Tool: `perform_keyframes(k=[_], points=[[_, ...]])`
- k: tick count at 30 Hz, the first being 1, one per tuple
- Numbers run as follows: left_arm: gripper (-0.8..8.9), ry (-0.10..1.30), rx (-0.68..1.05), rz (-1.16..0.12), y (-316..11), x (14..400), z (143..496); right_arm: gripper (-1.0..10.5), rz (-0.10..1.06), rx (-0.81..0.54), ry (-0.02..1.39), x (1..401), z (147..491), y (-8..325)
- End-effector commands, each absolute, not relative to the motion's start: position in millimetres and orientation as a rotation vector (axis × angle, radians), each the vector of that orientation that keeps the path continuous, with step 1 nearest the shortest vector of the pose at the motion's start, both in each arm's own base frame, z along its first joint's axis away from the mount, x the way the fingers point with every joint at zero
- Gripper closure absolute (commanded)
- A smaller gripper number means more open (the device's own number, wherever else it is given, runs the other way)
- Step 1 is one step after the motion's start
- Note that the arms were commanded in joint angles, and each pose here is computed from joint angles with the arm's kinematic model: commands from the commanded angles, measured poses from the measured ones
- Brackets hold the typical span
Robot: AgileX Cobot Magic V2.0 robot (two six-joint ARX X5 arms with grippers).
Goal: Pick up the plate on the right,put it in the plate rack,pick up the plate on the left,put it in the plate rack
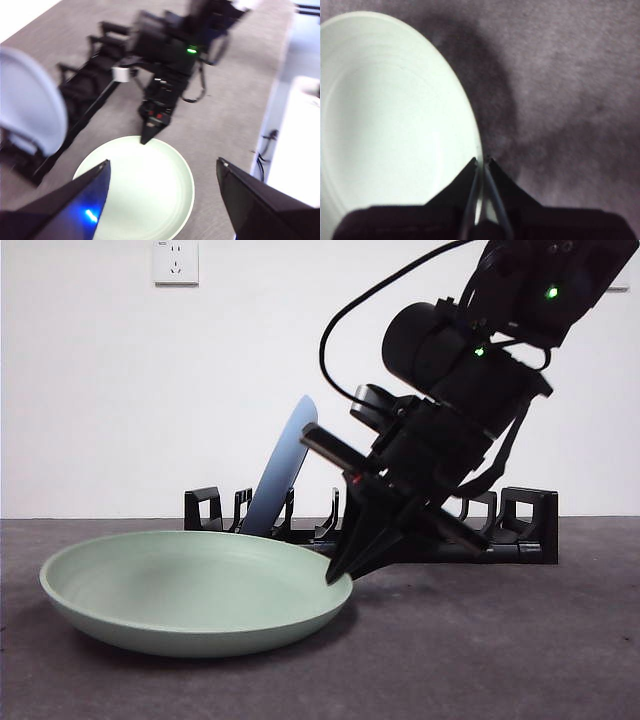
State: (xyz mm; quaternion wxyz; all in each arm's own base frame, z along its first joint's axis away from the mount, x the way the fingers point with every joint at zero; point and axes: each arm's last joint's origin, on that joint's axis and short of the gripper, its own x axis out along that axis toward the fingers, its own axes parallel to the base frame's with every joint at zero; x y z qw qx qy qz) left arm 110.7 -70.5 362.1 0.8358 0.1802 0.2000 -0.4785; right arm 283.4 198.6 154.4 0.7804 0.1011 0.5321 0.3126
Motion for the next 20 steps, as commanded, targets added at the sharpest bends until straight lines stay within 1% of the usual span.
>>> perform_keyframes(k=[1, 3, 8, 11, 14, 17, 20], points=[[4.54, 0.383, 0.461, -1.088, -77.3, 108.2, 361.1, 9.6, 0.693, 0.237, 1.102, 282.9, 180.9, 193.6], [4.54, 0.373, 0.502, -1.142, -83.5, 107.0, 359.3, 9.6, 0.693, 0.217, 1.094, 281.8, 198.1, 187.0], [4.52, 0.366, 0.627, -1.291, -105.3, 104.7, 351.1, 9.6, 0.663, 0.137, 1.1, 278.0, 249.5, 158.6], [4.35, 0.358, 0.731, -1.329, -122.1, 104.7, 345.2, 9.6, 0.639, 0.105, 1.101, 274.7, 276.2, 142.2], [4.34, 0.363, 0.888, -1.281, -141.4, 106.7, 336.8, 9.6, 0.627, 0.091, 1.105, 271.2, 297.6, 128.9], [4.35, 0.35, 1.078, -1.177, -160.4, 109.8, 328.1, 9.6, 0.627, 0.079, 1.115, 267.3, 313.1, 121.7], [4.35, 0.324, 1.204, -1.086, -178.9, 114.2, 320.7, 9.6, 0.63, 0.069, 1.127, 264.1, 323.5, 119.9]])
